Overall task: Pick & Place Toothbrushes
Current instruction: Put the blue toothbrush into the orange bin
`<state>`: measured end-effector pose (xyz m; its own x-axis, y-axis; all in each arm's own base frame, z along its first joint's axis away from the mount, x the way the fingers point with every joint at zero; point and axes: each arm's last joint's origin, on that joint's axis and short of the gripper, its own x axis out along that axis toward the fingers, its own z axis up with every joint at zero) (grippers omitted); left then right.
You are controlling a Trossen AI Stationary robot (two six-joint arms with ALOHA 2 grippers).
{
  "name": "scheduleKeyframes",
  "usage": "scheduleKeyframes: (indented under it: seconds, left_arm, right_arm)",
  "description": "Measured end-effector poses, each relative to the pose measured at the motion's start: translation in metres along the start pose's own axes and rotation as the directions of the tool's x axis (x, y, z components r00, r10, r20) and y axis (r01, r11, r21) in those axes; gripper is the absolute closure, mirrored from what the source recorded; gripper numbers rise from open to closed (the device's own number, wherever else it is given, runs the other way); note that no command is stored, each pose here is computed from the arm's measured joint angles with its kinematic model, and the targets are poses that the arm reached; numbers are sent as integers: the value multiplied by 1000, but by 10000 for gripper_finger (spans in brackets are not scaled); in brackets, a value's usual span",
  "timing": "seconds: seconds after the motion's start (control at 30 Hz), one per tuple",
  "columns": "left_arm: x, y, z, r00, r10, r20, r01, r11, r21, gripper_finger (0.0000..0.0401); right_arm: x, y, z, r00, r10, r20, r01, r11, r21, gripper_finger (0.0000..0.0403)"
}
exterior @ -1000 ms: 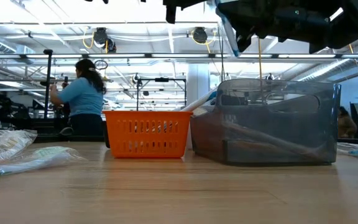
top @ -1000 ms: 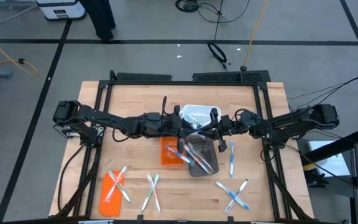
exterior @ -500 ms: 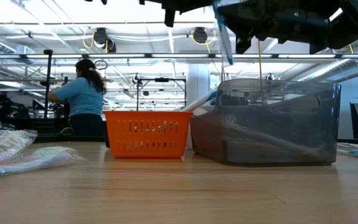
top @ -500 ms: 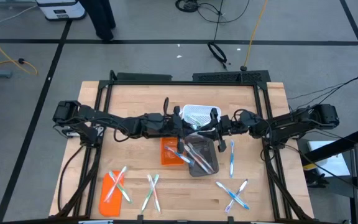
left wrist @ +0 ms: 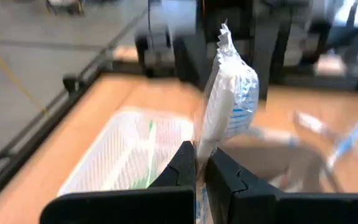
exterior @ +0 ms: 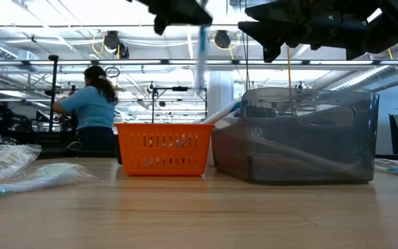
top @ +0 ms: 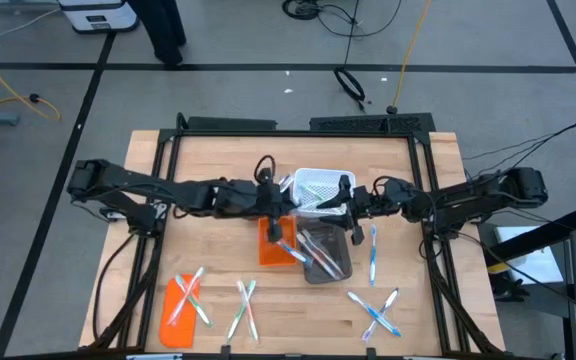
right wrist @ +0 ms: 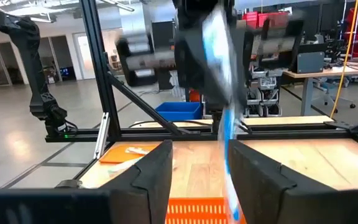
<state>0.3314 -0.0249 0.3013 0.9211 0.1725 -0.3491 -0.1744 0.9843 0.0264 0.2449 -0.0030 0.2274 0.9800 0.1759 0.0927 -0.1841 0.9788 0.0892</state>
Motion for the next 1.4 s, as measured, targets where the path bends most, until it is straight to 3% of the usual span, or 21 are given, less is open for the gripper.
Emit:
scheduleKeyframes:
  seconds: [0.33, 0.63, 1.13, 1.4]
  left_arm:
    - [-5, -15, -20, 983, -28, -182, 46, 994, 99, 399]
    - [-10, -33, -31, 970, -71, -233, 150, 928, 341, 400]
    - [18, -38, -75, 945, -20, -326, 178, 868, 463, 398]
    - [22, -39, -80, 939, -14, -344, 176, 878, 445, 345]
  right_arm:
    - [-2, 1, 4, 1000, 2, 17, -2, 1000, -6, 254]
    - [-2, 1, 4, 1000, 2, 17, -1, 1000, -25, 254]
    - [-2, 0, 5, 1000, -1, 29, 2, 999, -36, 257]
    - [-2, 0, 5, 1000, -2, 26, 3, 999, -35, 257]
